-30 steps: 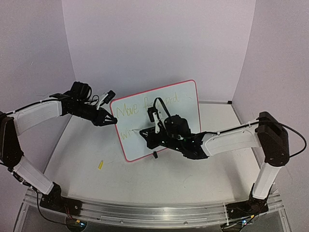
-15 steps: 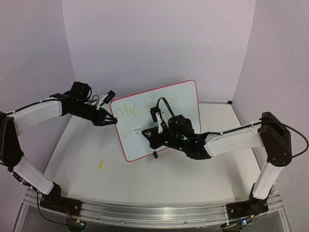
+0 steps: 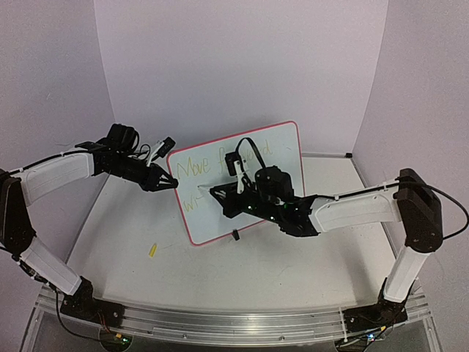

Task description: Write a sentence on the whiteboard

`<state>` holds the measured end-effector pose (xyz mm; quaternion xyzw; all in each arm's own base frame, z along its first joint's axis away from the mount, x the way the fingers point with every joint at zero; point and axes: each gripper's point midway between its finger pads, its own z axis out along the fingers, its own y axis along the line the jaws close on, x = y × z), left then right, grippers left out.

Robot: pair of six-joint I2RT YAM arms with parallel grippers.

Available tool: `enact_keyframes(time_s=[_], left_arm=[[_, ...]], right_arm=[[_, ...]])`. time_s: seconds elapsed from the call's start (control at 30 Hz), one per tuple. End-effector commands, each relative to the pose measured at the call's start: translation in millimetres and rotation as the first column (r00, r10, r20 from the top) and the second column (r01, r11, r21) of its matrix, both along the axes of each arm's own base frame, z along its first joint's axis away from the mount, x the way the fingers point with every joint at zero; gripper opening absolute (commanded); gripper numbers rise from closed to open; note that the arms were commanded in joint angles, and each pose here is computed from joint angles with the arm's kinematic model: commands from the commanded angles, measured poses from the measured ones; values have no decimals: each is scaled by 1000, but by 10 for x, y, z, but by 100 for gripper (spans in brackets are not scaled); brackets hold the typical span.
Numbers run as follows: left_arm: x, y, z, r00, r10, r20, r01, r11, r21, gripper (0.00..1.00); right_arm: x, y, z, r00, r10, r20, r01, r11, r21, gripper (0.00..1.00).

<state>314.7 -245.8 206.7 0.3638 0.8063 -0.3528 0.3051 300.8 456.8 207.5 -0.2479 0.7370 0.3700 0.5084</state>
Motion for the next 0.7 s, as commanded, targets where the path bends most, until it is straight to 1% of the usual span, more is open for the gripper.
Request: enact_keyframes(time_s=[0.0, 0.23, 0.67], left_arm=[[-24, -9, -267, 1000, -8, -20, 10, 996, 91, 0], [-21, -9, -269, 1000, -8, -21, 9, 996, 90, 0], [-21, -7, -268, 1000, -6, -22, 8, 996, 90, 0]], right_arm=[[89, 59, 12, 1000, -19, 15, 19, 1000, -5, 0], [101, 0, -182, 999, -47, -20, 46, 998, -44, 0], [-6, -128, -582, 992, -56, -112, 46, 995, -92, 0]])
